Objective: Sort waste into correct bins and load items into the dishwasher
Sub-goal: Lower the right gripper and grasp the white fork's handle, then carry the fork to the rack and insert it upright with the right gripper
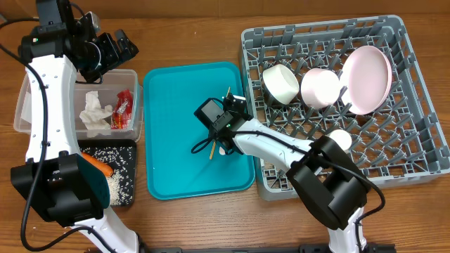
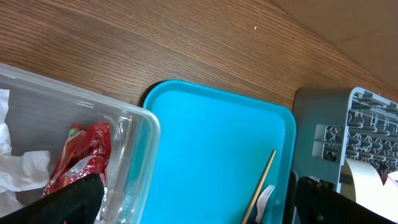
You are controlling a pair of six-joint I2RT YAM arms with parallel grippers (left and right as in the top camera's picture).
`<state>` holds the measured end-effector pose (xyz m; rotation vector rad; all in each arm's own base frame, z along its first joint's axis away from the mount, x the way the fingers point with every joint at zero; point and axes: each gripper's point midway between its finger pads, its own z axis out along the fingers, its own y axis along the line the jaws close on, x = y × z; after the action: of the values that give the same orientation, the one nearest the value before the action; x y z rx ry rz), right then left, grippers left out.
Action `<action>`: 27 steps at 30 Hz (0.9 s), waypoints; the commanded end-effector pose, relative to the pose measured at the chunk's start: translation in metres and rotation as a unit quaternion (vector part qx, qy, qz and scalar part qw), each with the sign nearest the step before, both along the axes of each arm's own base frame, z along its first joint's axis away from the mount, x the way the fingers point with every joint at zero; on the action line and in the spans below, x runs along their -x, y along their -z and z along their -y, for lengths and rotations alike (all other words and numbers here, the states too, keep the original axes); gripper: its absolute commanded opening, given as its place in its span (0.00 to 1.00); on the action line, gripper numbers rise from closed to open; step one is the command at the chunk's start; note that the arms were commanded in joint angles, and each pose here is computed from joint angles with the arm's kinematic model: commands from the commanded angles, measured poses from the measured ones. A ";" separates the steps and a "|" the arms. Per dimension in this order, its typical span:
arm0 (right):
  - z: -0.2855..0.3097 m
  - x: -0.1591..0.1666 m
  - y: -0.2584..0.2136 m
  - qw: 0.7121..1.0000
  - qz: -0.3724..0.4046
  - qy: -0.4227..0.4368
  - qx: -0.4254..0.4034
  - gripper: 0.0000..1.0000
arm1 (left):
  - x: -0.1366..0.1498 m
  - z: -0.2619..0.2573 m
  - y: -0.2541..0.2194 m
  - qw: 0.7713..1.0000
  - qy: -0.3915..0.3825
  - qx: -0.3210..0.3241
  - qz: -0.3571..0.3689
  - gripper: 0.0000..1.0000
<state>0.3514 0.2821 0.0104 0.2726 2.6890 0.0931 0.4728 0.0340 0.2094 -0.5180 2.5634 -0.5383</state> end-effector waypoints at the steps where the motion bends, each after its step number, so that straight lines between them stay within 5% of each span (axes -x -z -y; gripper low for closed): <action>1: -0.012 -0.002 -0.038 0.998 0.028 -0.049 -0.018 0.04 | -0.002 0.003 -0.015 1.000 -0.001 -0.004 0.017 1.00; 27: 0.009 0.045 -0.182 0.975 0.080 -0.199 -0.062 0.04 | -0.002 0.003 -0.015 1.000 -0.001 -0.004 0.017 1.00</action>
<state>0.3064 0.2832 0.1610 -0.1526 2.6119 0.3675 0.4728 0.0345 0.2093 -0.5188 2.5633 -0.5348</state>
